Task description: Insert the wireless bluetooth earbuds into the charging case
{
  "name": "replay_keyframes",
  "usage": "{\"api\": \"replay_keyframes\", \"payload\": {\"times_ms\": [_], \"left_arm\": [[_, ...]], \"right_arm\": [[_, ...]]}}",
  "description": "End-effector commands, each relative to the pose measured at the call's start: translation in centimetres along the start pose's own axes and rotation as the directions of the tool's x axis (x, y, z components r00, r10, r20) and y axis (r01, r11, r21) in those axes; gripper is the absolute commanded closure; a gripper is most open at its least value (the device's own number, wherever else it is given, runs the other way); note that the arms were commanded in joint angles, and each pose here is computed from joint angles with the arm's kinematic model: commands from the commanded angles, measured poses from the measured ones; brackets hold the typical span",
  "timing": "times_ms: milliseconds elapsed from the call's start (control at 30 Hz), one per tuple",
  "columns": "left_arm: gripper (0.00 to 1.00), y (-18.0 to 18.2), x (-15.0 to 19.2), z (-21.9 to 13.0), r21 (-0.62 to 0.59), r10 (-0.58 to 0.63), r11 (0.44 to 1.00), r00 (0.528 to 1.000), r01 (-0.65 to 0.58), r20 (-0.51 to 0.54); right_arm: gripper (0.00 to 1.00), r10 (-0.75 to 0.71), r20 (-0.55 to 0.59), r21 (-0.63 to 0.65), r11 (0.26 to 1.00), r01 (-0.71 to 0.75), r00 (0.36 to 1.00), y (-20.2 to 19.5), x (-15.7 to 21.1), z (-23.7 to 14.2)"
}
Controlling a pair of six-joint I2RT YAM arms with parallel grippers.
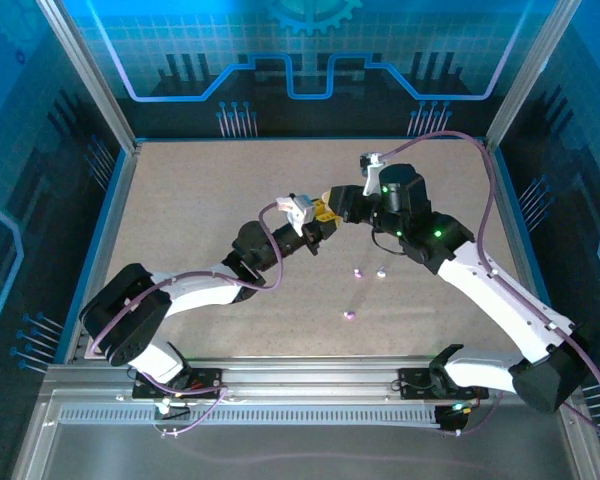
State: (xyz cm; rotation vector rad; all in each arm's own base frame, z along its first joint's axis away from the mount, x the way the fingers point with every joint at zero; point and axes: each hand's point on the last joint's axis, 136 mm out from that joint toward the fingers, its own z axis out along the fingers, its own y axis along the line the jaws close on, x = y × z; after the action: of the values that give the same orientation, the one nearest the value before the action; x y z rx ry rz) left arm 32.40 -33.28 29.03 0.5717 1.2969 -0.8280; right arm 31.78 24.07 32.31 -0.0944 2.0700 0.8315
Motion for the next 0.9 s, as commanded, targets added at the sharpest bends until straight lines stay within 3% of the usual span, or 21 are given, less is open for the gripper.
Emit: {"api": "replay_keyframes", "payload": {"times_ms": [0,567,867], "left_arm": [[0.78,-0.1,-2.9,0.5,-0.010,-0.001,1.000,0.995,0.002,0.100],[0.78,0.4,-4.2,0.4,-0.041,-0.008,0.999,0.991,0.013,0.135],[0.78,-0.6,-4.2,0.1,0.010,0.028,1.000,0.989,-0.030,0.143]], "right_arm": [[0.70,-0.034,0.024,-0.028,0.999,0.035,0.999,1.2,-0.4,-0.2],[0.71,-0.058,-0.017,-0.053,0.997,0.057,0.998,1.2,1.0,-0.7],[0.64,-0.059,-0.042,-0.025,0.998,0.058,0.997,0.8,1.3,-0.8]]}}
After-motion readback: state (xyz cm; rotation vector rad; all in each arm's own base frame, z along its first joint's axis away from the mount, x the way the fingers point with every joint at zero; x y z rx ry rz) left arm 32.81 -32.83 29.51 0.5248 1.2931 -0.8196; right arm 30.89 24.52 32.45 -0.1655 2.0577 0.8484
